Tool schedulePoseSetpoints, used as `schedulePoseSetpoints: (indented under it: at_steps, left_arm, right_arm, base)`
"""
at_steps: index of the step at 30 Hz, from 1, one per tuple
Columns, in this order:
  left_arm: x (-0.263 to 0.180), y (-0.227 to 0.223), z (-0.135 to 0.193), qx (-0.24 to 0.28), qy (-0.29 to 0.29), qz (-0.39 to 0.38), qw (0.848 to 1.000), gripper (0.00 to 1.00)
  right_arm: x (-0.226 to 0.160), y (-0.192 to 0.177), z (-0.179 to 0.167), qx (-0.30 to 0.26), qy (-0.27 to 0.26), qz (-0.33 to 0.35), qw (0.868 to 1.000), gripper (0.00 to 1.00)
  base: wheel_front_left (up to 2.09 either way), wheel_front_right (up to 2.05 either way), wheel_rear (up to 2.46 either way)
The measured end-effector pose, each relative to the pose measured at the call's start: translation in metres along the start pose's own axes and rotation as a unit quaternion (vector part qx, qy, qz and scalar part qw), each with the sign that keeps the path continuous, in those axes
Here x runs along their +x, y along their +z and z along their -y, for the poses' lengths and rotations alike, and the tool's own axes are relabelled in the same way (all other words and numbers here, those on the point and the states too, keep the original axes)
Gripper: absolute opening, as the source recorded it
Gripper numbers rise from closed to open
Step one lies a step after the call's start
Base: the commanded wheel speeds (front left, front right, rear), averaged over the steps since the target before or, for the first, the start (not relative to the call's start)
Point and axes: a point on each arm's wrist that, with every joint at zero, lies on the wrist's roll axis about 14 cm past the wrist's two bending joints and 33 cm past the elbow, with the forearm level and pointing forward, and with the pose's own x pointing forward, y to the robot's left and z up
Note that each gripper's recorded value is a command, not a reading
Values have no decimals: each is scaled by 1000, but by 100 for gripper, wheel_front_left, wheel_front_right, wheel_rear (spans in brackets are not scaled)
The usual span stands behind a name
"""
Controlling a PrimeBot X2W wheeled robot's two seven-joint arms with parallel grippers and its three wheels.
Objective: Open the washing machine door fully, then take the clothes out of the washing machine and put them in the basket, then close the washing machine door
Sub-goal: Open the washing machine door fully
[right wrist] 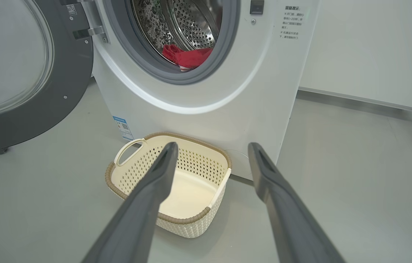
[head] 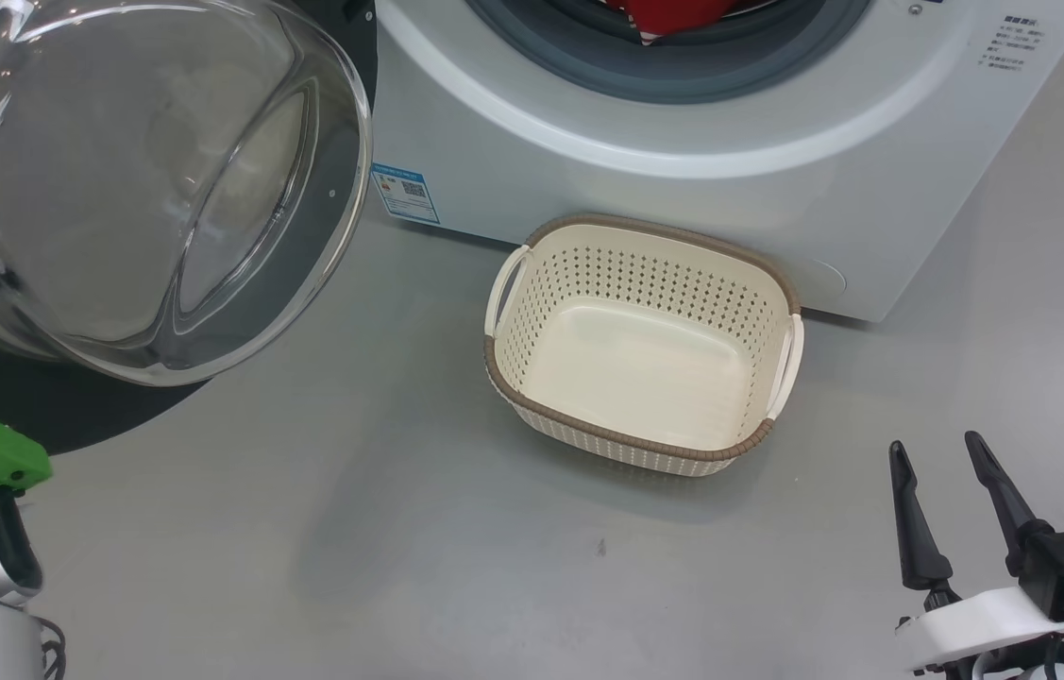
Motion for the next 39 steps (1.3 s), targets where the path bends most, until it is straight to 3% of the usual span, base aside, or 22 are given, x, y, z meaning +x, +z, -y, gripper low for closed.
schedulePoseSetpoints:
  at_steps: [18,27,38,39]
  left_arm:
    - [-35,-12,13,-5,-31,-5,999,0]
    - [-68,-26,41,15,-96,-15,995,0]
    - [-102,-38,84,2,-188,-27,982,0]
    - [-104,-38,88,1,-197,-28,980,11]
  right_arm:
    - [-8,17,-4,-9,-2,20,1000,100]
    - [-15,29,-16,-11,9,38,999,100]
    - [-30,37,-20,-14,6,48,999,100]
    - [-31,38,-20,-15,4,50,999,100]
  base:
    - [0,0,0]
    - [0,0,0]
    - [0,0,0]
    - [0,0,0]
